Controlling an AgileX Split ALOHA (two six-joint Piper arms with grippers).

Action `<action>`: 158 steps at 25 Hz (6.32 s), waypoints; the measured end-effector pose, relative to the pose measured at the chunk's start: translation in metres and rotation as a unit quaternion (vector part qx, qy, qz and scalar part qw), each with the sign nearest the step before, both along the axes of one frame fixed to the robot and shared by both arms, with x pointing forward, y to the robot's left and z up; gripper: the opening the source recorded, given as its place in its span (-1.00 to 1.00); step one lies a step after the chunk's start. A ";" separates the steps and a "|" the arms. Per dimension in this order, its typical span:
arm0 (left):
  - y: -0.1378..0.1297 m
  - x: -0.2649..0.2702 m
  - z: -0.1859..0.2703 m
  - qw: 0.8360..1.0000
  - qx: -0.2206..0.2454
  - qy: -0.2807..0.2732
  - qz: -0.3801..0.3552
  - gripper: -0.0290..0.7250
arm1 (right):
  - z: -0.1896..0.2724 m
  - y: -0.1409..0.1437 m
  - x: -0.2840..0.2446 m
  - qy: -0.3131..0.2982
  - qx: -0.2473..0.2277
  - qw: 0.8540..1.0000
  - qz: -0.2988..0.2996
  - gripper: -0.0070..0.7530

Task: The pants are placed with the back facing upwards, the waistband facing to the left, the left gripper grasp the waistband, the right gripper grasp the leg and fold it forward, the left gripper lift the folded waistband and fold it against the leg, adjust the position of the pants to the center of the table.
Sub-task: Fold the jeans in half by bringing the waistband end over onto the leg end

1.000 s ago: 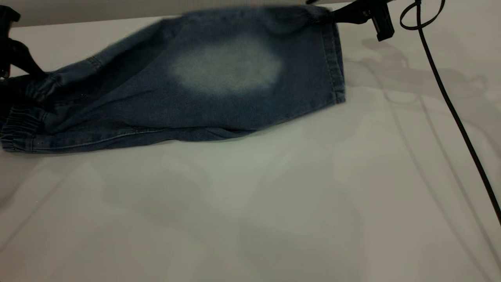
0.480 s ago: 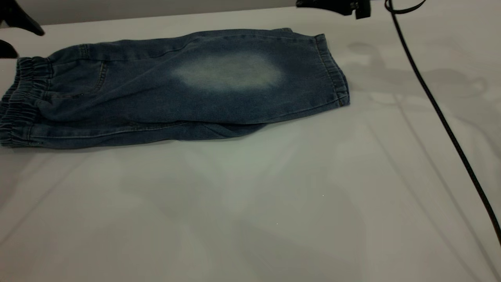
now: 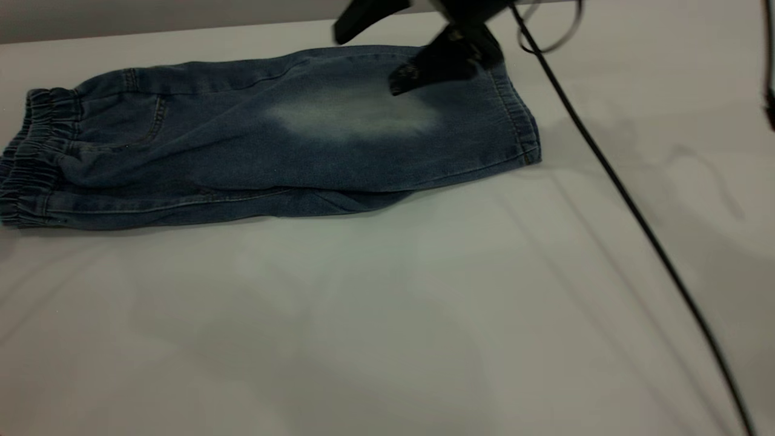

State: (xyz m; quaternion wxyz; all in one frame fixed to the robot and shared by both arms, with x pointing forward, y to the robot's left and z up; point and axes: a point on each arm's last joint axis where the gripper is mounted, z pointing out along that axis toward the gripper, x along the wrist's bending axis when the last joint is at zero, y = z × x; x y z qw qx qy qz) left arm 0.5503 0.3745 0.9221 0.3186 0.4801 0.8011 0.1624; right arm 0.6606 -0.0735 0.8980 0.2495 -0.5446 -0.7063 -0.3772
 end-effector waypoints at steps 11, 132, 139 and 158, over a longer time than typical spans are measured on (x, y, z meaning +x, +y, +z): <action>0.018 -0.021 0.000 0.992 -0.054 0.078 -0.087 0.20 | 0.030 0.086 -0.012 -0.162 -0.161 0.971 0.072 0.55; -0.047 0.048 -0.061 0.955 -0.162 0.182 -0.167 0.65 | 0.030 0.058 0.051 -0.140 -0.278 0.948 0.066 0.36; -0.046 0.046 -0.051 0.932 -0.162 0.246 -0.211 0.65 | 0.030 0.058 0.051 -0.140 -0.277 0.948 0.066 0.36; -0.041 0.040 -0.054 0.924 -0.119 0.327 -0.161 0.65 | 0.031 0.059 0.050 -0.139 -0.268 0.951 0.069 0.36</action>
